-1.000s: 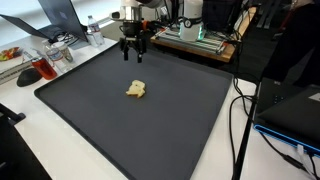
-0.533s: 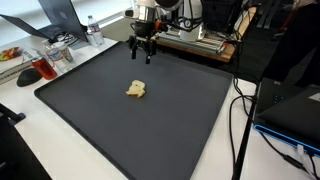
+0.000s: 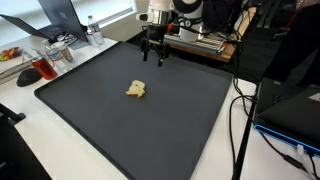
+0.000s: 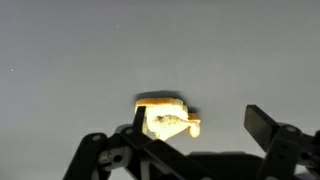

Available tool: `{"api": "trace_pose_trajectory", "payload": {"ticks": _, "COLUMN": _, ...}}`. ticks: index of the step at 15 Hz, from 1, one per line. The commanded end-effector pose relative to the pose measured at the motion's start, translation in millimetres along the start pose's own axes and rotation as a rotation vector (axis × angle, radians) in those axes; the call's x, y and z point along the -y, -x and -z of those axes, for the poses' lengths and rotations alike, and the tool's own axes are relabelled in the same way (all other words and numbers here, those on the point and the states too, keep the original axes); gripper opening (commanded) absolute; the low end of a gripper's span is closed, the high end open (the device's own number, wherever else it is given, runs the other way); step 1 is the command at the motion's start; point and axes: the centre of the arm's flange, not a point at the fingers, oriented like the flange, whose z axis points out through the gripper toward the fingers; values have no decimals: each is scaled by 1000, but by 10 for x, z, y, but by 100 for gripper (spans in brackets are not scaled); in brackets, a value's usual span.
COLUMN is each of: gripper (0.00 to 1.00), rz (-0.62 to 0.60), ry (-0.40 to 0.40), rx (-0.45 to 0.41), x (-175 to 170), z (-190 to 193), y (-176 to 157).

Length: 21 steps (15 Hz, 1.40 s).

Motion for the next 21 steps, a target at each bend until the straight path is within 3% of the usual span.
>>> {"api": "trace_pose_trajectory", "payload": {"ticks": 1, "gripper": 100, "rz": 25, "ry": 42, "rx": 72, "x": 268, "z": 299, "y": -384}}
{"api": "trace_pose_trajectory", "payload": {"ticks": 4, "gripper": 100, "rz": 65, "ry": 49, "rx": 123, "x": 366, "z": 224, "y": -432}}
{"api": "trace_pose_trajectory", "payload": {"ticks": 9, "gripper": 100, "rz": 98, "ry": 97, "rx": 193, "x": 221, "z": 28, "y": -275}}
{"api": "trace_pose_trajectory", "payload": {"ticks": 13, "gripper": 100, "rz": 146, "ry": 79, "rx": 237, "x": 169, "z": -17, "y": -289}}
{"api": "trace_pose_trajectory", "payload": {"ticks": 17, "gripper": 100, "rz": 154, "ry": 64, "rx": 297, "x": 262, "z": 79, "y": -608}}
{"api": "trace_pose_trajectory", "payload": {"ticks": 21, "gripper": 100, "rz": 121, "ry": 88, "rx": 385, "x": 492, "z": 310, "y": -1208}}
